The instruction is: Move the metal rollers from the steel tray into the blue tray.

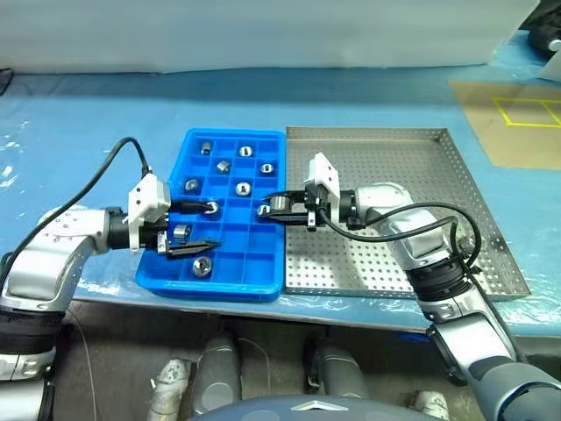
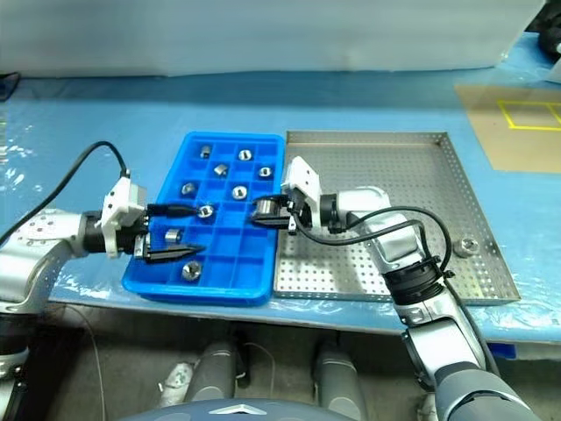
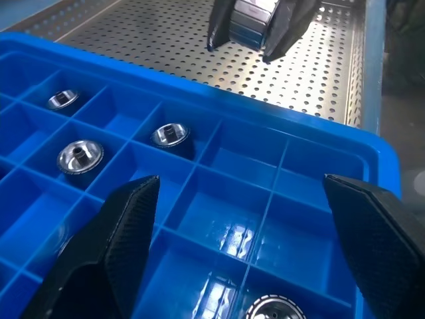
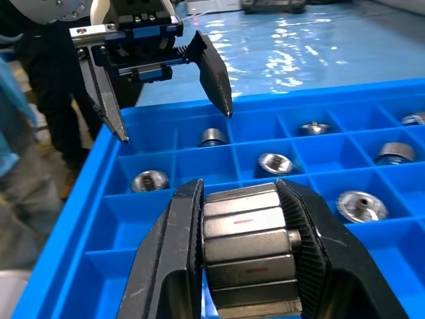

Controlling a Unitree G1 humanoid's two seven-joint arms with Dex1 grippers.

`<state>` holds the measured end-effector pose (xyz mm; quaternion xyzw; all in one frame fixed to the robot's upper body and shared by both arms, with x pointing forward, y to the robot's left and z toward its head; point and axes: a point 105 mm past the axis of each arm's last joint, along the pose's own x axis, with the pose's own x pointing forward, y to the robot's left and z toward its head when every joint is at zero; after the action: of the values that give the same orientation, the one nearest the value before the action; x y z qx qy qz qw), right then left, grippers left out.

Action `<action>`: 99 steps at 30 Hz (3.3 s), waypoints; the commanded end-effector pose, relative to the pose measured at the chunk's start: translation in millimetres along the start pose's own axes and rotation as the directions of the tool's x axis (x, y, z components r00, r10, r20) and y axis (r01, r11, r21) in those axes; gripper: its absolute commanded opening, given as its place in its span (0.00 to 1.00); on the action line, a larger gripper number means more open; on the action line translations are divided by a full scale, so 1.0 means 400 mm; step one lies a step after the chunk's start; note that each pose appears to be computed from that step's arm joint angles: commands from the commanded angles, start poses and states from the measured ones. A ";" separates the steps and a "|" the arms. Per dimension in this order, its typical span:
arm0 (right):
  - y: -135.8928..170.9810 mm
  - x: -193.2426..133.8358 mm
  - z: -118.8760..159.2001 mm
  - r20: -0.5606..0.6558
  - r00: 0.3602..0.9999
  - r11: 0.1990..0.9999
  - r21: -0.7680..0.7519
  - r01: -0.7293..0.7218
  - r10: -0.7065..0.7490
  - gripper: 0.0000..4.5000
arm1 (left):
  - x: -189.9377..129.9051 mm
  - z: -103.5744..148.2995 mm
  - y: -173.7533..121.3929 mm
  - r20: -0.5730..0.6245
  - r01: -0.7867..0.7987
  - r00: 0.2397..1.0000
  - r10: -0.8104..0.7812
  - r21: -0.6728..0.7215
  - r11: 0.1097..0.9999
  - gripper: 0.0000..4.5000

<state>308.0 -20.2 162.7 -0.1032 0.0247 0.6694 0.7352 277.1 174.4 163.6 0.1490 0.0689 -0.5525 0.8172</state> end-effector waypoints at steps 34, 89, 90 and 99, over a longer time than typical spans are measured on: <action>-0.021 0.121 -0.094 -0.034 0.999 1.000 0.001 -0.015 0.015 0.79 | -0.035 0.042 0.011 0.019 -0.129 0.992 0.128 0.054 0.990 0.92; -0.088 -0.726 -0.316 -0.334 0.113 0.118 0.005 0.993 -0.936 0.79 | 0.426 0.102 -0.044 0.277 0.417 0.847 -0.453 0.182 0.891 0.92; -0.089 -0.729 -0.323 -0.340 0.108 0.114 0.003 0.994 -0.934 0.79 | 0.424 0.102 -0.043 0.278 0.414 0.848 -0.450 0.182 0.892 0.92; -0.080 -0.749 -0.382 -0.401 0.081 0.081 0.019 0.997 -0.913 0.79 | 0.416 0.098 -0.042 0.277 0.394 0.859 -0.431 0.180 0.901 0.92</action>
<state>330.8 -327.3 71.9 -0.0763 0.1406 0.0067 0.9871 324.0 8.6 142.6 0.0832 -0.0416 -0.7366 0.6699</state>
